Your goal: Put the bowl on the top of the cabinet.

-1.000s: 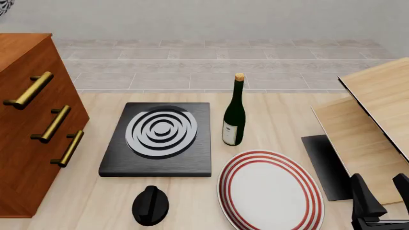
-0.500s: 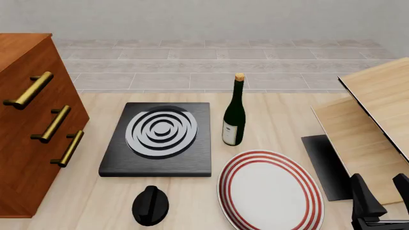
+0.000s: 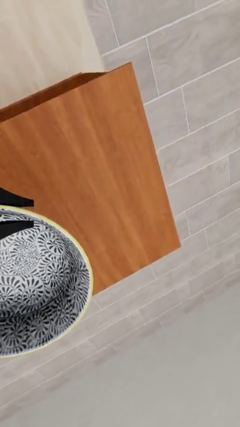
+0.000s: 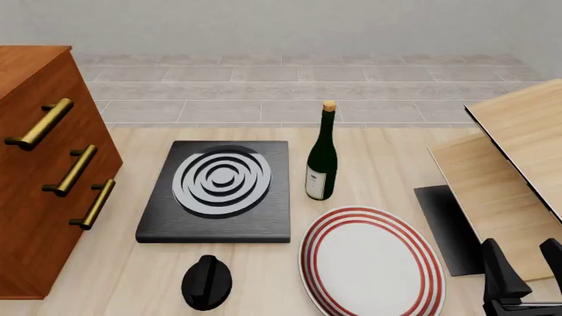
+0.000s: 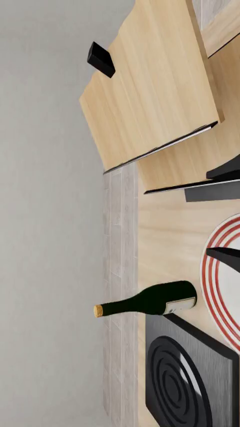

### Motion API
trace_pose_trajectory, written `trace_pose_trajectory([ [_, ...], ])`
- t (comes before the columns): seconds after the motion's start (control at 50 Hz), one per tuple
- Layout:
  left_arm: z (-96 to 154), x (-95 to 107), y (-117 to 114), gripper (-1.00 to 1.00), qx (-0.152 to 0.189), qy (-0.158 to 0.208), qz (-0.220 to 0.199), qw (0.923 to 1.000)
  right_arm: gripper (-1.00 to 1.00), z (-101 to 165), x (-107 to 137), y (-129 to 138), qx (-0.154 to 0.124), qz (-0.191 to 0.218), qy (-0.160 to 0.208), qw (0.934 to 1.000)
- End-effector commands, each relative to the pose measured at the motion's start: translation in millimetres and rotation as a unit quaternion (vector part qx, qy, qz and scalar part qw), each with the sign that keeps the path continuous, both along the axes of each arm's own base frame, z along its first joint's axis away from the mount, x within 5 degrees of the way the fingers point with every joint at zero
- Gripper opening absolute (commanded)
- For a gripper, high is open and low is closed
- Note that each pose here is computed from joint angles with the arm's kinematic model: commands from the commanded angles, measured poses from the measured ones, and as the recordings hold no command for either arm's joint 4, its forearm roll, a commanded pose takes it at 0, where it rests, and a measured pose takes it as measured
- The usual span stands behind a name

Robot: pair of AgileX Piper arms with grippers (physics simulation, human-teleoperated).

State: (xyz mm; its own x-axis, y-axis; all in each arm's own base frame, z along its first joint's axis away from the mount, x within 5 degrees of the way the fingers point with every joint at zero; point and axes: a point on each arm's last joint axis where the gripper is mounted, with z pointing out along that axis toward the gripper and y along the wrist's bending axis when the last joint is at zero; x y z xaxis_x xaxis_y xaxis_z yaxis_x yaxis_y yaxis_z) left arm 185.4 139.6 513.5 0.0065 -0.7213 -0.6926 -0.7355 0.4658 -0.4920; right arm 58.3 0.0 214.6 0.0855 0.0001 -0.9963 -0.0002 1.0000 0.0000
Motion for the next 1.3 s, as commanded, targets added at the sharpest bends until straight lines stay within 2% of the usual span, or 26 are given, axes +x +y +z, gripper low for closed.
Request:
trace_pose_trajectory([
  [0.02,-7,-3,7,-1.00,-0.006,0.004,0.016,0.9998,1.00,0,0,0,0.000,0.000,0.000,1.0000],
  [0.5,-30,5,14,-1.00,-0.032,0.016,0.026,0.9990,1.00,0,0,0,0.000,0.000,0.000,1.0000],
  [1.3,-48,6,27,-1.00,-0.040,0.026,0.044,0.9979,1.00,0,0,0,0.000,0.000,0.000,1.0000],
])
